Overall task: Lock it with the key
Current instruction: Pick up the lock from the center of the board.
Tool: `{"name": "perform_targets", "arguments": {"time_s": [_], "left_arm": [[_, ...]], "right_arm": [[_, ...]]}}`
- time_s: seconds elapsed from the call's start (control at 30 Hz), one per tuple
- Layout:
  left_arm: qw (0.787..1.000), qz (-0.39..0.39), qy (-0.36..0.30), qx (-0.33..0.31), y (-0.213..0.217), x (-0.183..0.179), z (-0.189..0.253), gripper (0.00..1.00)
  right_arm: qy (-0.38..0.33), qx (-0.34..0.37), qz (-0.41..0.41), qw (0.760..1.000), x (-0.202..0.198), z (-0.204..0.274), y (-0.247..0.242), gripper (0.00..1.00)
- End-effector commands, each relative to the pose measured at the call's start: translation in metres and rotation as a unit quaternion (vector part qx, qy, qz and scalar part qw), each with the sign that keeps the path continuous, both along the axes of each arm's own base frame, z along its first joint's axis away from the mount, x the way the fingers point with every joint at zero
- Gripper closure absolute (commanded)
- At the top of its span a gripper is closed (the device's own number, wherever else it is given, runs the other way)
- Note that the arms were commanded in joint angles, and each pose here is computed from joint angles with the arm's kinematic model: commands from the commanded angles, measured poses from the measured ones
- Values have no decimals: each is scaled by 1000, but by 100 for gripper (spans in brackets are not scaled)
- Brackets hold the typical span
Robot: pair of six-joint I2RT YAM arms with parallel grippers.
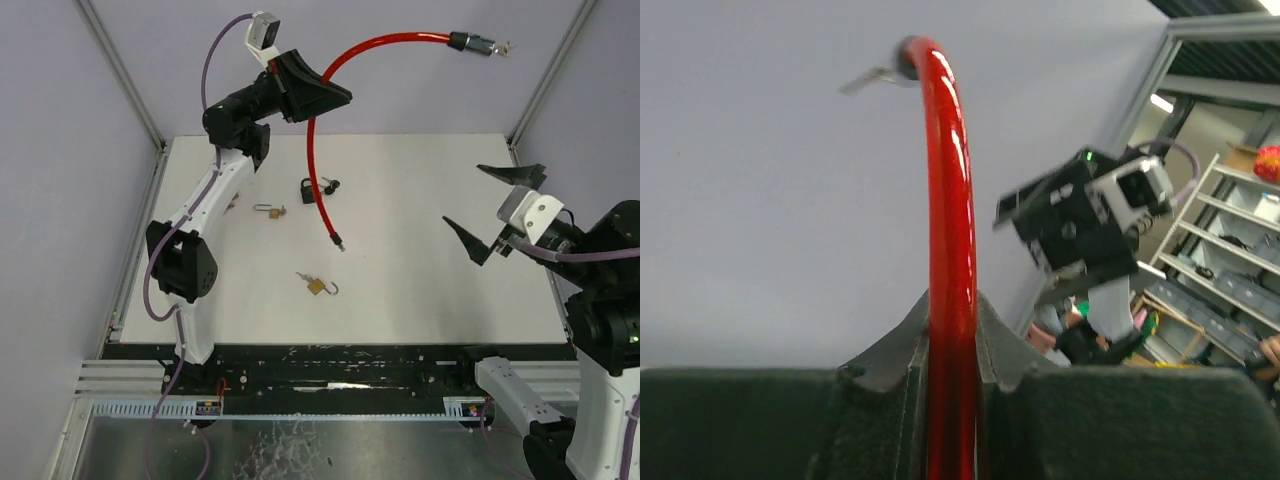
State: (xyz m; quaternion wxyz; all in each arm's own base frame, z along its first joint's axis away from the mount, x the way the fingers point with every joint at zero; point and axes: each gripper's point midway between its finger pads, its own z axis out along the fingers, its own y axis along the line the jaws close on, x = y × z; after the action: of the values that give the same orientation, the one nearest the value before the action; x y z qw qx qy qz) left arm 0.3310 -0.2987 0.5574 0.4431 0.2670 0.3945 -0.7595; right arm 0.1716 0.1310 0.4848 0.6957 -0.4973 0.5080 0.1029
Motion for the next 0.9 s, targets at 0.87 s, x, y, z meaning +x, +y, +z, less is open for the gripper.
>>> {"name": "perform_targets", "arguments": {"time_s": [0.87], "left_arm": [[907,-87,-361,199,24,-95,-104,100]], "right_arm": [[-14,-139,33,990,51,7,16,17]]}}
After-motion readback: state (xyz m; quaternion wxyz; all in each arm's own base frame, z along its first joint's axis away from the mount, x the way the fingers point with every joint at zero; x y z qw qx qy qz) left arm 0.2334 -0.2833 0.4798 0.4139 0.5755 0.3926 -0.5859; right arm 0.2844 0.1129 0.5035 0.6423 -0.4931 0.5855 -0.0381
